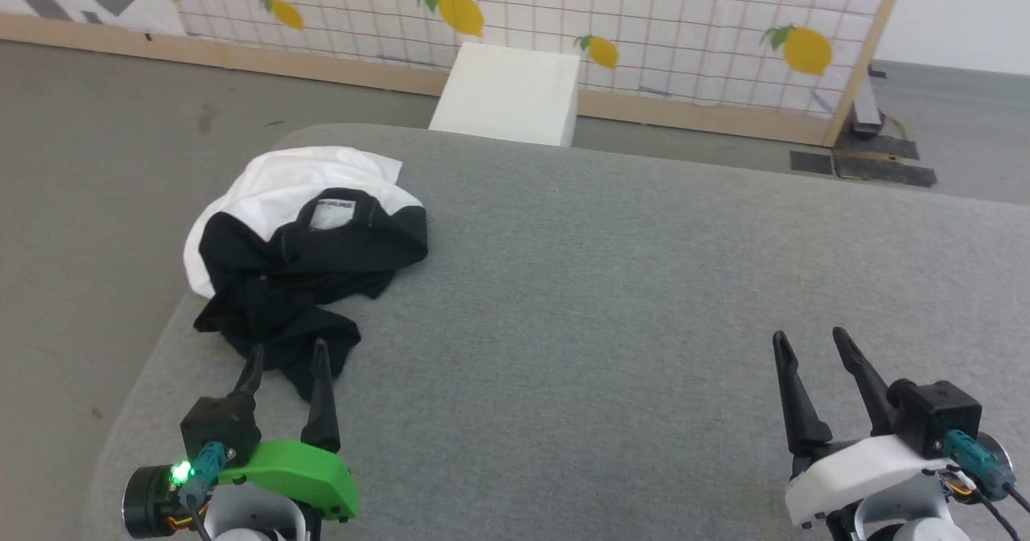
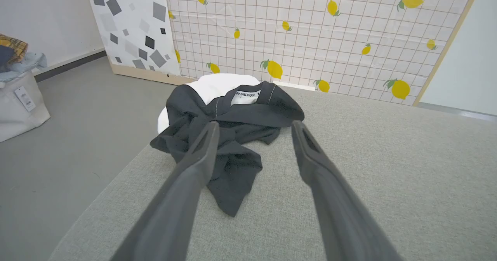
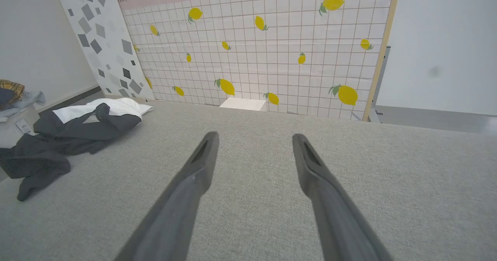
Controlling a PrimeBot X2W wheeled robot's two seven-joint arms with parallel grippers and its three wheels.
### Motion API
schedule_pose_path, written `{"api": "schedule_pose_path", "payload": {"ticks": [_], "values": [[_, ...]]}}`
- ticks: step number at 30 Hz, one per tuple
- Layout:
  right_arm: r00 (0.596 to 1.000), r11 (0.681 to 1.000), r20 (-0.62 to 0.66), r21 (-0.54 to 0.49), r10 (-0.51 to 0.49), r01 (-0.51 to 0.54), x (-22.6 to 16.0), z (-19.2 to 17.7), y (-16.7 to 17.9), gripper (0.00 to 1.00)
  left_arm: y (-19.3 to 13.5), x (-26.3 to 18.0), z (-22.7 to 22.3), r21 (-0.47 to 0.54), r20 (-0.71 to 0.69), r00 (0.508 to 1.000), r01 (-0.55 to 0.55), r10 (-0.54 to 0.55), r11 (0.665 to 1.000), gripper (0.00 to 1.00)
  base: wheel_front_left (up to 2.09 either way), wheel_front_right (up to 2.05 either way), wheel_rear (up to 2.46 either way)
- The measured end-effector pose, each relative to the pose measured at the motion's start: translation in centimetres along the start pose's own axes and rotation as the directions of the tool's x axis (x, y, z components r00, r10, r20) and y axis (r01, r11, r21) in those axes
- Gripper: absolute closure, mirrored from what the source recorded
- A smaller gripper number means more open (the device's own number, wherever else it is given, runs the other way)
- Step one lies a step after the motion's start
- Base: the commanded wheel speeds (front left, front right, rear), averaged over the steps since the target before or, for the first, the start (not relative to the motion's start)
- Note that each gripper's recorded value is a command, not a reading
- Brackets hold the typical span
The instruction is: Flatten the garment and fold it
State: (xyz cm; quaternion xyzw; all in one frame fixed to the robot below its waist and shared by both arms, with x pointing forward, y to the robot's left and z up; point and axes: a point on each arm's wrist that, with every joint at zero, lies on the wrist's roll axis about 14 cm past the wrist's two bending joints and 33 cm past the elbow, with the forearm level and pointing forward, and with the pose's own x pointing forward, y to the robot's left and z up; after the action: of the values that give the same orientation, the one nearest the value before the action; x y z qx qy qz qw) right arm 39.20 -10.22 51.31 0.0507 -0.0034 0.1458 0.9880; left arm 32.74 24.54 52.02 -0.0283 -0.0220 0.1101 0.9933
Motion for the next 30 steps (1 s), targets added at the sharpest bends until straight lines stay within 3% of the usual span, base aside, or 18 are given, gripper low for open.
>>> {"api": "schedule_pose_path", "payload": {"ticks": [30], "values": [[0.990, 0.988, -0.018, 0.069, 0.140, -0.139, 1.9, -1.8, 4.8, 0.00, 6.1, -4.3, -0.3, -0.050, 0.026, 0.979, -0.199, 0.201, 0.979, 0.00, 0.00, 0.00, 0.00]]}}
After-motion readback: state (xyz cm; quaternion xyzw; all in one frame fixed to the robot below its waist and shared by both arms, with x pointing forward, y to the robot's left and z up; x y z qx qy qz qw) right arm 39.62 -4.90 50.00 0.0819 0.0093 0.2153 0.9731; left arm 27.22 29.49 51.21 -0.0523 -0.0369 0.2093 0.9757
